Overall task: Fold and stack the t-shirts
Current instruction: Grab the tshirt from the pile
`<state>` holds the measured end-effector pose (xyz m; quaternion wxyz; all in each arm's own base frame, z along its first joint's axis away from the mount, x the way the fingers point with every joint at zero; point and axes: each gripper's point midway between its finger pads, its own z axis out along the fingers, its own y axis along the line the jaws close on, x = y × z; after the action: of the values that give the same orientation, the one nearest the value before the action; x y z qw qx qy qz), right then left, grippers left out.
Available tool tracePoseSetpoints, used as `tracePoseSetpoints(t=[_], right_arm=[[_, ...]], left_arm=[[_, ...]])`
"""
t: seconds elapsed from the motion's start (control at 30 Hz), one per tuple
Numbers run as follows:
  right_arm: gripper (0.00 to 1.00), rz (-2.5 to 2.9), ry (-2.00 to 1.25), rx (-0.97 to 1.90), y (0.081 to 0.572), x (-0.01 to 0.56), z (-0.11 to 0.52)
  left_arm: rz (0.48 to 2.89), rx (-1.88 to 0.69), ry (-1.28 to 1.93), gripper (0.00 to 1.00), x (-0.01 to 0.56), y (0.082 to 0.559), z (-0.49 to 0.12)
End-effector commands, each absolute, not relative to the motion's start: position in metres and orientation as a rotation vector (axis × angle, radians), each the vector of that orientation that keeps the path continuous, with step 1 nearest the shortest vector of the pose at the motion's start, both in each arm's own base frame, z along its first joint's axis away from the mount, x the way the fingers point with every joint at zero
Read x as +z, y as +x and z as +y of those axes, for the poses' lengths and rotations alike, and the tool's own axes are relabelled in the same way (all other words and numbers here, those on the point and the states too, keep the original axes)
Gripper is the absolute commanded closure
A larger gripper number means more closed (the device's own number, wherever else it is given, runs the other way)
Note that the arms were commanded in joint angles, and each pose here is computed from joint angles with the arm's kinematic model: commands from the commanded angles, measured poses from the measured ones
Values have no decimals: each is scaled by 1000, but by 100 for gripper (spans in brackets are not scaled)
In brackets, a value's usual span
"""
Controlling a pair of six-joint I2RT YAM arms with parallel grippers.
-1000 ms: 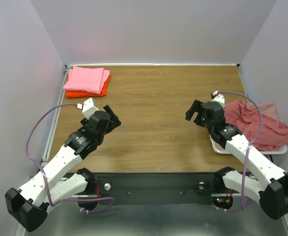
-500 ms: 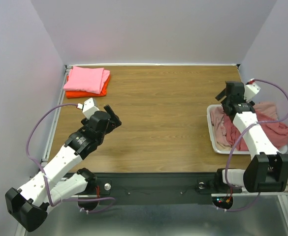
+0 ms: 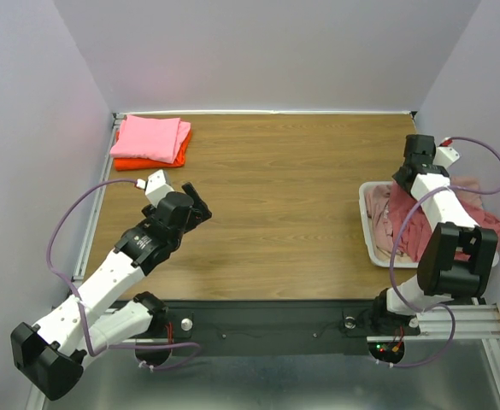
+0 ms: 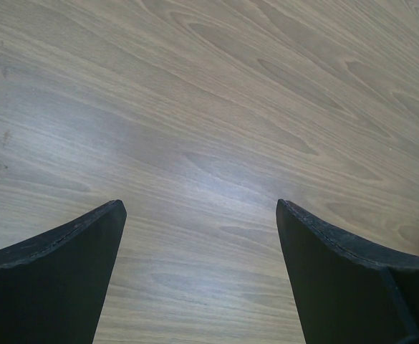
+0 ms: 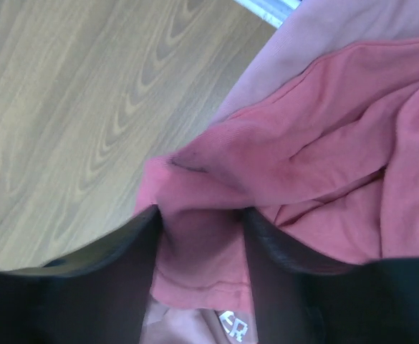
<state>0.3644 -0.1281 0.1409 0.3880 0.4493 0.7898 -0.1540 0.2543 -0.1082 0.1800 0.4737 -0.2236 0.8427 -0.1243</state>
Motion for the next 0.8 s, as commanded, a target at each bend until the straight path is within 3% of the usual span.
tracePoseSetpoints(t=[0.0, 0.13, 0.27, 0.4, 0.6, 0.77], right_arm=[[52, 1973, 1142, -334, 381, 152, -129], [58, 1989, 1141, -331, 383, 145, -130], [81, 1992, 1138, -300, 385, 144, -128], [98, 1978, 1124, -287, 385, 152, -128], [100, 1878, 1087, -253, 376, 196, -129], [100, 1721, 1027, -240, 357, 266, -132]], left_arm=[[2032, -308, -553, 1, 184, 259, -108], [2028, -310, -555, 2, 185, 259, -108], [2023, -310, -556, 2, 186, 259, -107], [2020, -313, -558, 2, 187, 259, -107], [2014, -317, -561, 2, 190, 258, -106], [2010, -327, -560, 2, 191, 257, -106]])
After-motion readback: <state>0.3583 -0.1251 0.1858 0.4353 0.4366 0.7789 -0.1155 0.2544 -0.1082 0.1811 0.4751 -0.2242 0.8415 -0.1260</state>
